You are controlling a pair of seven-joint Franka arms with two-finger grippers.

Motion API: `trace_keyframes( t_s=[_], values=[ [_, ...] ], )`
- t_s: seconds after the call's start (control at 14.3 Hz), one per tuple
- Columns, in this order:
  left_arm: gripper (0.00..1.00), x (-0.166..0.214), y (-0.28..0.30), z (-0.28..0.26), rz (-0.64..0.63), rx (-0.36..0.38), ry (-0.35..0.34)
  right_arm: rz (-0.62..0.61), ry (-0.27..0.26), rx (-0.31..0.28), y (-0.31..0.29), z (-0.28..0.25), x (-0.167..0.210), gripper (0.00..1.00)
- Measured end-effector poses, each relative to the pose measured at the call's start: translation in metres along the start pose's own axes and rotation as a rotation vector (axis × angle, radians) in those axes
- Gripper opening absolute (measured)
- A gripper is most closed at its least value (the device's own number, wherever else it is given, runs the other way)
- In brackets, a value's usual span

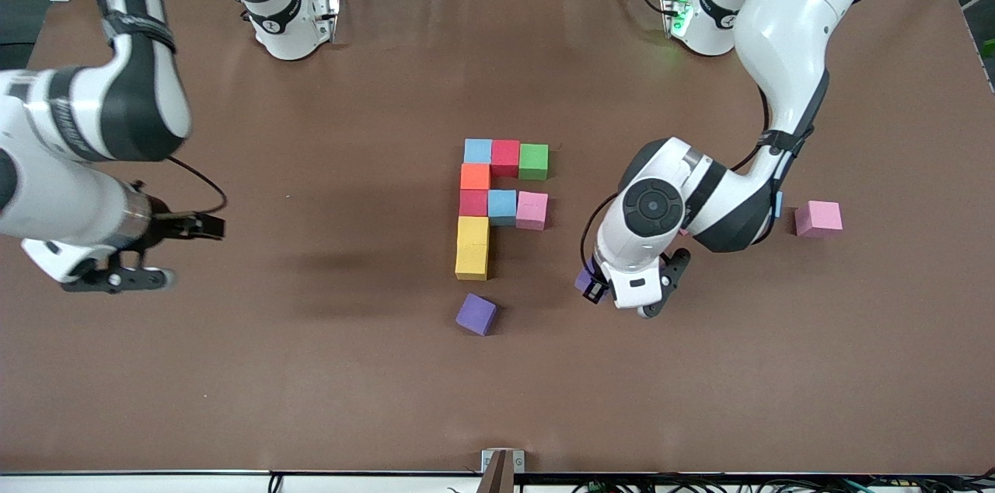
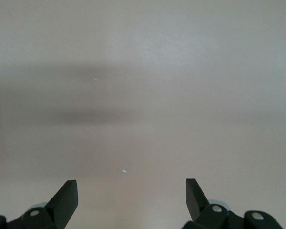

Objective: Arrange 11 blocks into digit 3
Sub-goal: 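Release yellow and withdraw the right gripper while the left gripper carries purple, then lower the purple cube beside the bottom yellow cube with the left gripper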

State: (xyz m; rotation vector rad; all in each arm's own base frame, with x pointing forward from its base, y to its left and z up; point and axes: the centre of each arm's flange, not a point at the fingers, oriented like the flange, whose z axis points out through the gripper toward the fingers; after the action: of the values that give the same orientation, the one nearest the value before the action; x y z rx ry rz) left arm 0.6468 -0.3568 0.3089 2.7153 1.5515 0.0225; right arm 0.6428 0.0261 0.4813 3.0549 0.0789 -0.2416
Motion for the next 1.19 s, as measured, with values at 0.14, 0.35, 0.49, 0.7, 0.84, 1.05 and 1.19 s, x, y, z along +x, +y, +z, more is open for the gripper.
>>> trace_keyframes(
  t_s=[0.14, 0.35, 0.49, 0.7, 0.84, 1.05, 1.19],
  values=[
    [0.58, -0.014, 0.0, 0.008, -0.107, 0.011, -0.004, 0.01, 0.013, 0.002, 0.037, -0.016, -0.015, 1.0],
    [0.58, -0.022, 0.002, 0.02, -0.302, 0.003, -0.015, 0.038, 0.034, 0.006, 0.065, -0.045, -0.035, 1.0],
    [0.58, -0.024, 0.006, 0.026, -0.403, -0.023, -0.034, 0.048, 0.041, 0.009, 0.071, -0.064, -0.044, 1.0],
    [0.58, -0.048, 0.009, 0.034, -0.451, -0.045, -0.059, 0.079, 0.042, 0.013, 0.09, -0.073, -0.05, 1.0],
    [0.58, -0.08, 0.009, 0.042, -0.465, -0.057, -0.077, 0.087, 0.034, 0.016, 0.095, -0.078, -0.053, 1.0],
    [0.58, -0.118, 0.004, 0.058, -0.459, -0.038, -0.08, 0.081, 0.035, 0.021, 0.091, -0.09, -0.057, 1.0],
    [0.58, -0.131, 0.001, 0.07, -0.494, -0.026, -0.068, 0.067, 0.035, 0.026, 0.083, -0.091, -0.056, 1.0]
  ],
)
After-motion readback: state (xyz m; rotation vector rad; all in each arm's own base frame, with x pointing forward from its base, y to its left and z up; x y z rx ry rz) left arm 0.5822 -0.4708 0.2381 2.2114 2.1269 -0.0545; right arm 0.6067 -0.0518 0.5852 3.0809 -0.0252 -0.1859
